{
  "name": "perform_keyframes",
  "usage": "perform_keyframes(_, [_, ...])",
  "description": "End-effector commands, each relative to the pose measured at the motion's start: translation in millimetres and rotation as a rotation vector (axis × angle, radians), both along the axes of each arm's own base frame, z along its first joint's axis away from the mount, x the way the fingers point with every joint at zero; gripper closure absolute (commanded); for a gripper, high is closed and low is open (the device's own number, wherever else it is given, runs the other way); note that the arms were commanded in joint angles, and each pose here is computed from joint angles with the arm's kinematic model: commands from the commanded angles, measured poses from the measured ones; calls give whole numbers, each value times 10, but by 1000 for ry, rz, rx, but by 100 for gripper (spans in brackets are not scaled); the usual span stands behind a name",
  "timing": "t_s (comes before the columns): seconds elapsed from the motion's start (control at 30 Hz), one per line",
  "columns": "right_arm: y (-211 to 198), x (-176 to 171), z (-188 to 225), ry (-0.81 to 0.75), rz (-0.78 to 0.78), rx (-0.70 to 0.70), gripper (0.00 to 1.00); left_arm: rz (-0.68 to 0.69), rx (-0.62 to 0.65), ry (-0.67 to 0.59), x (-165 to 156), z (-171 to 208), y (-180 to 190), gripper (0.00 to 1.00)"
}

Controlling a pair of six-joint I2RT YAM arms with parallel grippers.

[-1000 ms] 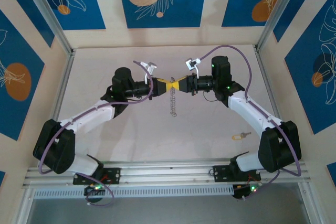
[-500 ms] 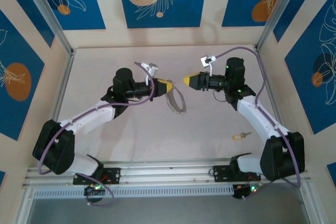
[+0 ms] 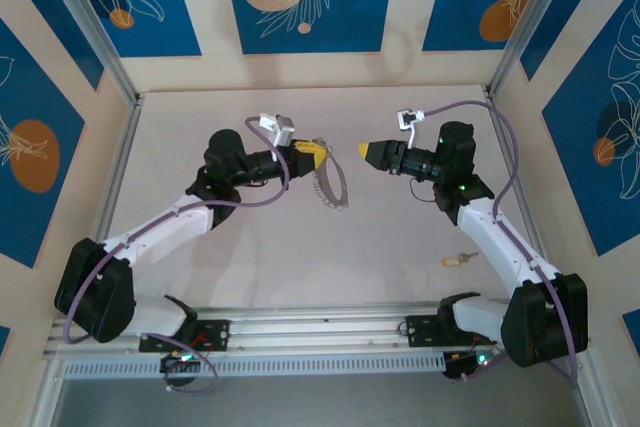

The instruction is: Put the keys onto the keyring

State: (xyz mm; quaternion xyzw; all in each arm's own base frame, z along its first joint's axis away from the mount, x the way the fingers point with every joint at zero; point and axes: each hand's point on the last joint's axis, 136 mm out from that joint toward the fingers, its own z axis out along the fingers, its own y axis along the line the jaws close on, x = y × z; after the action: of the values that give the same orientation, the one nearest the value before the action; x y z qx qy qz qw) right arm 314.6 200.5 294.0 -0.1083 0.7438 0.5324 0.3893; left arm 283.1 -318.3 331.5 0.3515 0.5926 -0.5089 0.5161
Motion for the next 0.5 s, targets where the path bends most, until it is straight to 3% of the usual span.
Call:
perform_keyframes(0.0, [-7, -44, 188, -67, -10, 21, 51, 14, -121, -218, -124, 543, 60, 100])
perform_keyframes(0.47, [229, -270, 613, -265, 122, 72, 53, 19, -255, -268, -139, 795, 106, 100])
